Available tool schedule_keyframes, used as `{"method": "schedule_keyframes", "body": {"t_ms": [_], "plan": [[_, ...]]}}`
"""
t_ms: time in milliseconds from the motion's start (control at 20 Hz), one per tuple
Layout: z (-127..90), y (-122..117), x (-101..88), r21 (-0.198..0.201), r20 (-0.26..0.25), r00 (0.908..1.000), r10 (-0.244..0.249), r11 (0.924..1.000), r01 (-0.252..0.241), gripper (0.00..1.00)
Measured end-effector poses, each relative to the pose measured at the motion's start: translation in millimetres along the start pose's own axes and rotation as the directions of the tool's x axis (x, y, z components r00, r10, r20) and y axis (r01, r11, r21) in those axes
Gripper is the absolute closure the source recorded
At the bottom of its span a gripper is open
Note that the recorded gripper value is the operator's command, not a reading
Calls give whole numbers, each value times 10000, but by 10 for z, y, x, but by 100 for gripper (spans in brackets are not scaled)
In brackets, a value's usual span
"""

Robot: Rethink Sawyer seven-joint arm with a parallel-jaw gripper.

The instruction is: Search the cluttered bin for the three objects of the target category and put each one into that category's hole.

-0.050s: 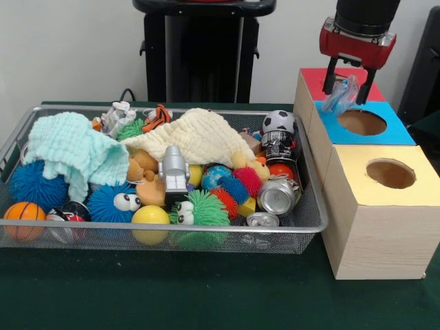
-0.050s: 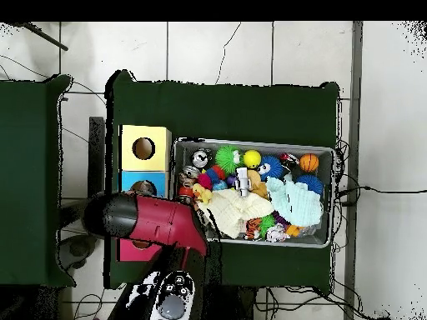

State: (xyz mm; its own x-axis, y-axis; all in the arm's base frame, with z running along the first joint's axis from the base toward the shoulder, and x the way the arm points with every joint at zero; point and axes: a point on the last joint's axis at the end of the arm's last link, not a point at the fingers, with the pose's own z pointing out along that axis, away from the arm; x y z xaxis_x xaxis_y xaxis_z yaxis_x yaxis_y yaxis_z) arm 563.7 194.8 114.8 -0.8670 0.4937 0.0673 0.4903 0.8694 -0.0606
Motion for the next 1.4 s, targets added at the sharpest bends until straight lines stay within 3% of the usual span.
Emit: {"method": "schedule_keyframes", "body": {"t_ms": [700,1400], "plan": [[5,180,237,-46,-17,9994,-354,9994,354,0],[-84,322,143,-249,175,9989,-439,9987,443,0]]}}
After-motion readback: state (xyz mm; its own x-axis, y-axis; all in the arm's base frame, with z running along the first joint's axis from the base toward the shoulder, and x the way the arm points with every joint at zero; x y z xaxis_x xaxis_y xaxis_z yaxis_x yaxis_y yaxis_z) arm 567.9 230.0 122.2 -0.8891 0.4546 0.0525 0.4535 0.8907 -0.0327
